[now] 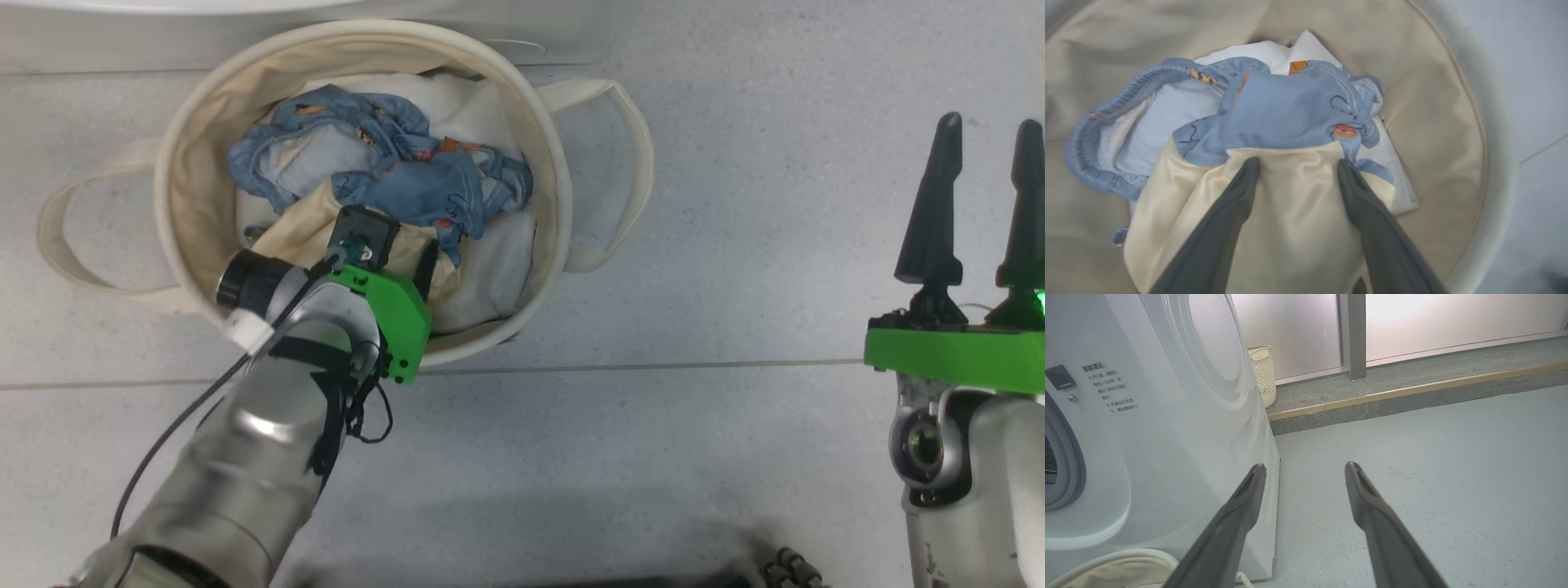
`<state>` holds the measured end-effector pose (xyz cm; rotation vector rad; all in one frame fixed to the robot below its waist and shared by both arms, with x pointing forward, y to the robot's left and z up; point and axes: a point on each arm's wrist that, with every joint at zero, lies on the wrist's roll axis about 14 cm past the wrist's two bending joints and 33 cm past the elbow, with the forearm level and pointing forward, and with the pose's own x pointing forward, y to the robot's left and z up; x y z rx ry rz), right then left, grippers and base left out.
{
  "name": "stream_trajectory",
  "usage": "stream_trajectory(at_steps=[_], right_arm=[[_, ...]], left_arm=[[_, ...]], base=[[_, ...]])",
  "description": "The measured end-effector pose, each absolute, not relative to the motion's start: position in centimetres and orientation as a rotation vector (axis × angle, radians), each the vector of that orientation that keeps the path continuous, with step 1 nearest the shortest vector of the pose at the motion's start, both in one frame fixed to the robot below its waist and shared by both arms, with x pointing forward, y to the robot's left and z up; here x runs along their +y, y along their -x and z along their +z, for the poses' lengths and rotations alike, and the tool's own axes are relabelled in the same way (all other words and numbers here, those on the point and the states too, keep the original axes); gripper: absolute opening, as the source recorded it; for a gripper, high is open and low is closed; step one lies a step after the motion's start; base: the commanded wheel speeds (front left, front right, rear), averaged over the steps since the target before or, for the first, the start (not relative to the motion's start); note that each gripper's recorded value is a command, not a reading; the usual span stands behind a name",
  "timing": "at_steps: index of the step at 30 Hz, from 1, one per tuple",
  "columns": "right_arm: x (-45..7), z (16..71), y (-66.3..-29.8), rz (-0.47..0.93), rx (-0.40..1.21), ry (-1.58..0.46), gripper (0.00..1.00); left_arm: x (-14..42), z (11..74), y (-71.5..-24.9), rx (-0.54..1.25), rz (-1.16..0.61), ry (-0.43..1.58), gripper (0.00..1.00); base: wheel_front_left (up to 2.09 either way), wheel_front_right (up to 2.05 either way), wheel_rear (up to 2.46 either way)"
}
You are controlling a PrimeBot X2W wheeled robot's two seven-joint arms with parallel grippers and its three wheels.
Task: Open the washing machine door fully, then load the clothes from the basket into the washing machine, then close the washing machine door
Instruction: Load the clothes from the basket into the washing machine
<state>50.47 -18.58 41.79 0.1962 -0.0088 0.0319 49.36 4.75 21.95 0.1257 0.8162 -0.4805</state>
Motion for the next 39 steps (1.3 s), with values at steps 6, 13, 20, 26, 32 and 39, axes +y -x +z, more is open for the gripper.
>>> stream_trajectory(at_steps=[6,13,20,26,32,39], right_arm=[[-18.6,41.0,-50.8,0.034,0.005,-0.192,1.0],[-18.7,40.5,-50.6,0.032,0.022,-0.196,1.0],[-18.5,41.5,-50.5,0.038,0.003,-0.207,1.0],[-17.8,43.6,-50.4,0.056,-0.041,-0.219,1.0],[-17.6,45.8,-49.7,0.063,-0.08,-0.228,1.0],[-17.5,48.7,-47.6,0.061,-0.121,-0.247,1.0]], left_arm=[[6.0,19.8,-49.4,0.938,-0.42,-0.219,1.0],[5.9,18.8,-49.2,0.967,-0.403,-0.287,0.47],[6.0,20.2,-50.0,0.901,-0.384,-0.283,0.0],[6.7,23.6,-51.3,0.741,-0.323,-0.213,0.0],[8.0,26.8,-51.1,0.646,-0.259,-0.184,0.0],[7.0,35.1,-51.8,0.404,-0.236,-0.111,0.0]], base=[[0.0,0.0,0.0],[0.0,0.0,0.0],[0.0,0.0,0.0],[0.0,0.0,0.0],[0.0,0.0,0.0],[0.0,0.0,0.0]])
